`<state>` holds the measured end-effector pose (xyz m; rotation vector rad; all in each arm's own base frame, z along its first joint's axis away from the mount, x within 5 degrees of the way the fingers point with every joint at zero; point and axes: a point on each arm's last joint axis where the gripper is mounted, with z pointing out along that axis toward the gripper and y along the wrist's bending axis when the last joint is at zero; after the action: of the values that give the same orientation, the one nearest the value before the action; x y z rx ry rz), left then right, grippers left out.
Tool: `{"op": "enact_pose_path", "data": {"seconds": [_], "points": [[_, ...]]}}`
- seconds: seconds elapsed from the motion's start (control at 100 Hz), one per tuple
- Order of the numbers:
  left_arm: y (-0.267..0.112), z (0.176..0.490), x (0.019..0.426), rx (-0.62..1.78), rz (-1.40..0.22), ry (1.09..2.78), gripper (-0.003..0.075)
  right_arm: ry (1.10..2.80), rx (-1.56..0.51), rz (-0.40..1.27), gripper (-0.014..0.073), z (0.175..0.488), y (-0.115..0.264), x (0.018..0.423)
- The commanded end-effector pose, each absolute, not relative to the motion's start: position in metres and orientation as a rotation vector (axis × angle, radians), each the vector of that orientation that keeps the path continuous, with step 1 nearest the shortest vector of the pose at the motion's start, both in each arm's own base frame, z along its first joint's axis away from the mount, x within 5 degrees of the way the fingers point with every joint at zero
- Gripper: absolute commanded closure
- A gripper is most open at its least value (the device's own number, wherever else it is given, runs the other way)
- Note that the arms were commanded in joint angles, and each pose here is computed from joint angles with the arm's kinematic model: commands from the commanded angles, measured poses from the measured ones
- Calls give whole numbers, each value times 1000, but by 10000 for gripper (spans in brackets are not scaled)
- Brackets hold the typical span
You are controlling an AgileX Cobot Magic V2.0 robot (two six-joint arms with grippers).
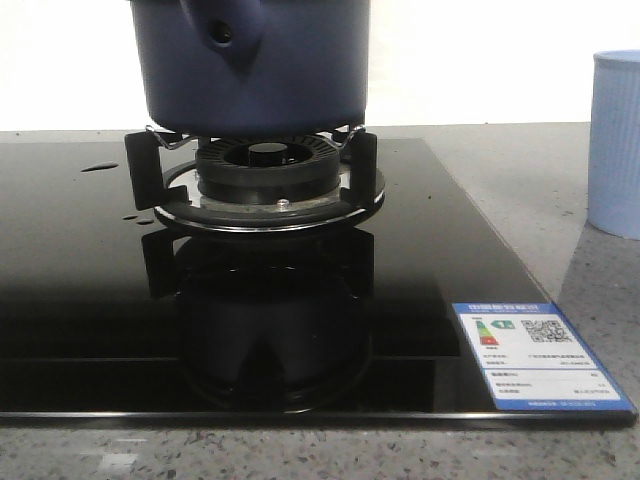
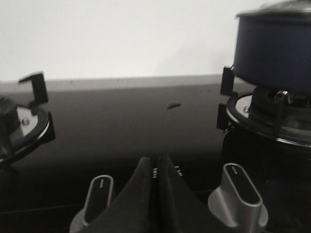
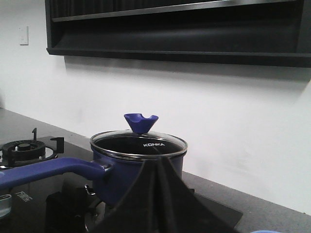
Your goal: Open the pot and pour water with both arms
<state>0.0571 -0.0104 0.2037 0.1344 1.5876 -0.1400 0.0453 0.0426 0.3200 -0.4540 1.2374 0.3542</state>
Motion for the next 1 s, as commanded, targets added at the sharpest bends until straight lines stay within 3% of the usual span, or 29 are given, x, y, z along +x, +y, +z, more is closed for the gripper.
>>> {"op": "enact_pose_path", "data": {"seconds": [0.0, 0.17, 0.99], "points": [[-8, 196, 57, 70, -152, 1584, 739, 1219, -436, 366, 662, 328, 42, 44], [-7, 177, 53, 44, -104, 1778, 739, 1219, -436, 366, 662, 328, 42, 44], [-4, 177, 54, -24, -83, 1773, 739, 1219, -436, 366, 662, 328, 42, 44]]}}
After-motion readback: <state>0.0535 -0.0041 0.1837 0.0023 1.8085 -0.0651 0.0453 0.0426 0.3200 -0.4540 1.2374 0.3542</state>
